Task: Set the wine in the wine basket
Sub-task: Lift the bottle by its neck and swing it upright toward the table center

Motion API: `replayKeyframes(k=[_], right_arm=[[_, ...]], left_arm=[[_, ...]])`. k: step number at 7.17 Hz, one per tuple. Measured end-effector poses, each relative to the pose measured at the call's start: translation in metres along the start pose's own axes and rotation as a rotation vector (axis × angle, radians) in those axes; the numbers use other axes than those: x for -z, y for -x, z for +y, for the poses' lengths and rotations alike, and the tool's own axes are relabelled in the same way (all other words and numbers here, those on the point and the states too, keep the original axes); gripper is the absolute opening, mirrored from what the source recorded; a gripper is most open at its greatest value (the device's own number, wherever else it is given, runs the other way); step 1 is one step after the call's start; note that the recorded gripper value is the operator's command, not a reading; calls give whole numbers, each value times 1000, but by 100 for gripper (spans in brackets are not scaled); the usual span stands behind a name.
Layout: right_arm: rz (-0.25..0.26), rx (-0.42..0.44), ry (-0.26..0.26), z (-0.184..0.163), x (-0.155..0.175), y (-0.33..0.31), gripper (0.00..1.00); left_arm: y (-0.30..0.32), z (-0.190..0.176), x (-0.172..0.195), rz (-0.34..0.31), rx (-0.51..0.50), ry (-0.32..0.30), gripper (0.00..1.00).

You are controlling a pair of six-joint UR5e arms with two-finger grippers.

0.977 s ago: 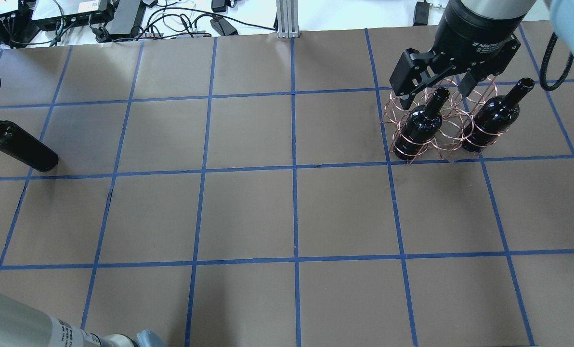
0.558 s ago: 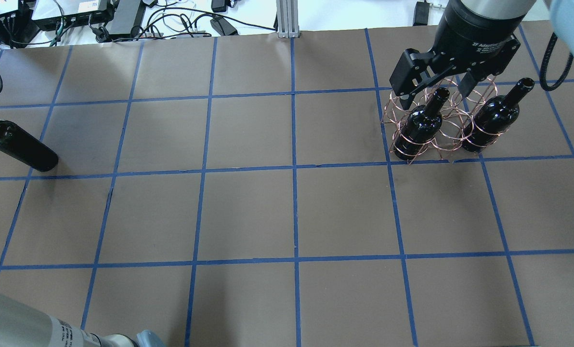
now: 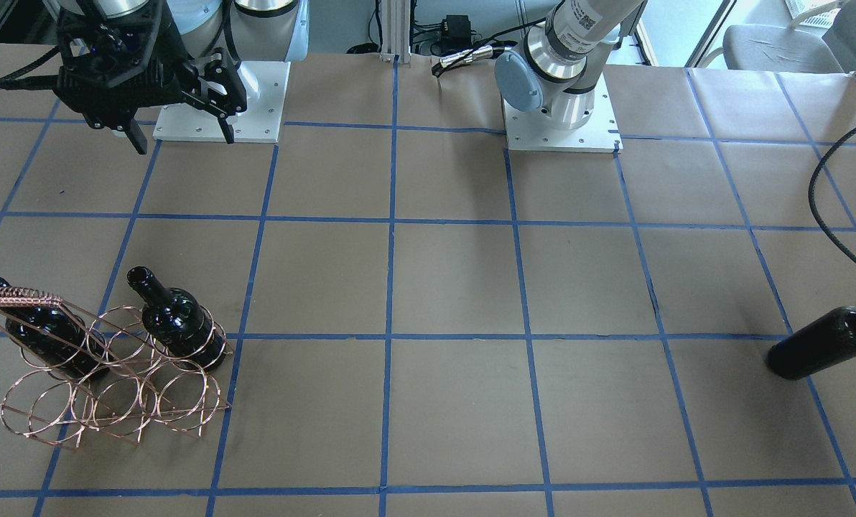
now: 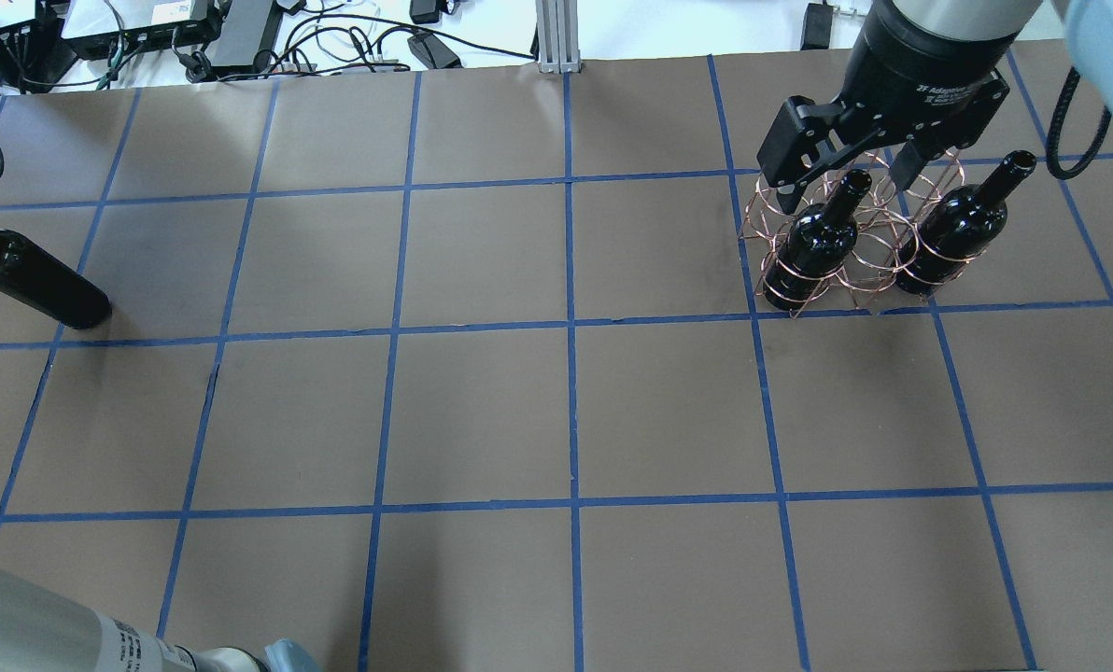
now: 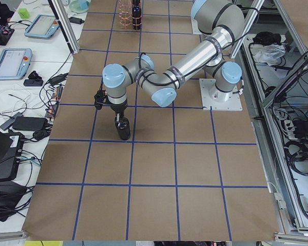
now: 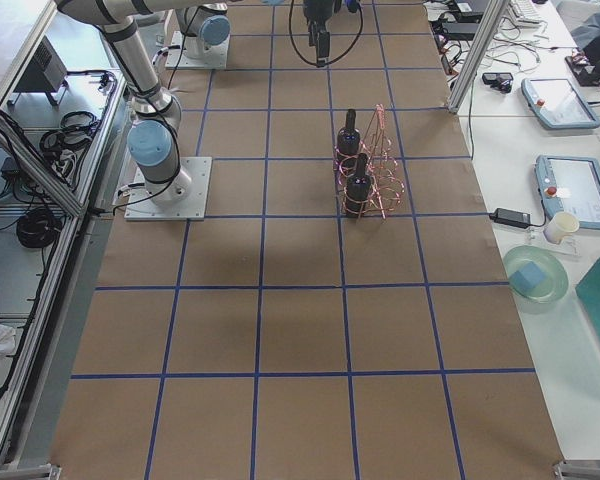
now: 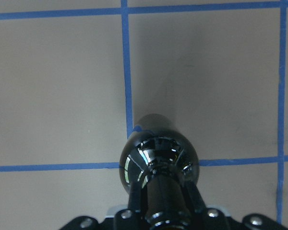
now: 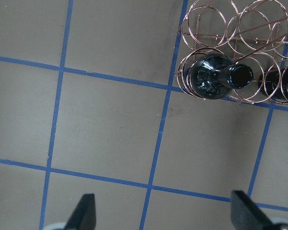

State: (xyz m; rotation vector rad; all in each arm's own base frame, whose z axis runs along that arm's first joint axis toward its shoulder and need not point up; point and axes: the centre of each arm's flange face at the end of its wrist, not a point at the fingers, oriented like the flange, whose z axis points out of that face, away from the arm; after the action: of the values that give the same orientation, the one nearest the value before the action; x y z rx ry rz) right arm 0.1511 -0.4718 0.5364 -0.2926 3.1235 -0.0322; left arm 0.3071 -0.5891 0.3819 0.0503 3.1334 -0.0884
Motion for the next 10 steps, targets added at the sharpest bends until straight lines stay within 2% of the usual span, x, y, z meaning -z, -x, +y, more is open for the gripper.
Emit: replayKeyframes(k=[3,5,7,10], right_arm=[[2,-1,-7,0,1,0,100],[2,-4,-58,-6,5,-1,100],[-2,-9,-77,-7,6,-3,100],[-5,-12,-76,-7,6,-3,100]], left_arm=[[-81,-19,36,-34,-36,-11,0],[-155,-22,48,-24,-38,-3,0],[-223,-10,48,-10,-27,17,0],[-328,32,48,21,-32,67,0]])
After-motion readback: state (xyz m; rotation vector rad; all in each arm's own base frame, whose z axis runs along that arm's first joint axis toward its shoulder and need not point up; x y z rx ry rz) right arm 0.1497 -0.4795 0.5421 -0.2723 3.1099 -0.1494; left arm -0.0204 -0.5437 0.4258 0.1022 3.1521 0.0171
